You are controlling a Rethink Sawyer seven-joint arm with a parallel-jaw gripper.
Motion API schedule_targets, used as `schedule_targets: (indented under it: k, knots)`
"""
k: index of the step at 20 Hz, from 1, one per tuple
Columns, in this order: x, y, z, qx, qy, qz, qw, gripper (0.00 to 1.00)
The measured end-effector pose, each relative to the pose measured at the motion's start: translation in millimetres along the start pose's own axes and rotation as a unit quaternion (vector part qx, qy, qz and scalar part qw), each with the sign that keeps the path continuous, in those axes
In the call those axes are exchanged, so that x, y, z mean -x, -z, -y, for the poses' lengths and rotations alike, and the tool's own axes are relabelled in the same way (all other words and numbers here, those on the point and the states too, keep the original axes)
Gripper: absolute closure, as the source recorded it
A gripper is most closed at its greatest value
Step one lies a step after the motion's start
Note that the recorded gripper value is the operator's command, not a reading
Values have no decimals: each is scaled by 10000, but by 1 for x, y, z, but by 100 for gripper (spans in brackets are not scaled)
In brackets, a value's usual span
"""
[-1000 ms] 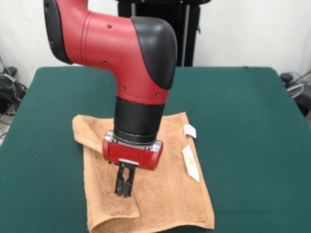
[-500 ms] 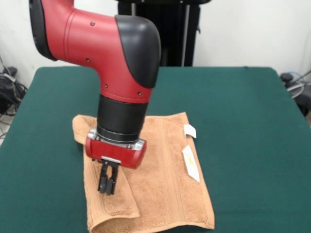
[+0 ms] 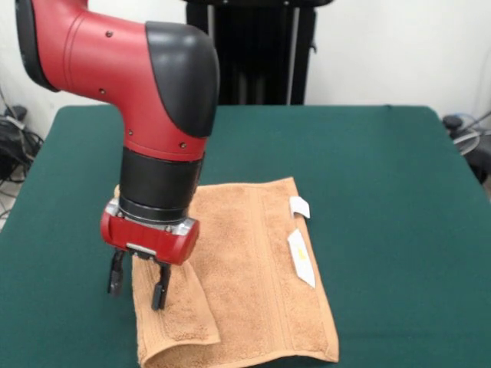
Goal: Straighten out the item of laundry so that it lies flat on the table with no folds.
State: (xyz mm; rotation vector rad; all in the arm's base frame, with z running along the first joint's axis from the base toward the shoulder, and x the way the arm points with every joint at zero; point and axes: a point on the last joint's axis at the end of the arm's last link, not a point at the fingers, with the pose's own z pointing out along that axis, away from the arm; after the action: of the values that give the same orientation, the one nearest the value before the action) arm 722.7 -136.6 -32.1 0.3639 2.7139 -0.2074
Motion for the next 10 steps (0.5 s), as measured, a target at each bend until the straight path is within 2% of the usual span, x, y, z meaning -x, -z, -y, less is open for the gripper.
schedule_targets:
  k: [10]
  knots:
    - [0,0,1,10,-19,0,10000,0]
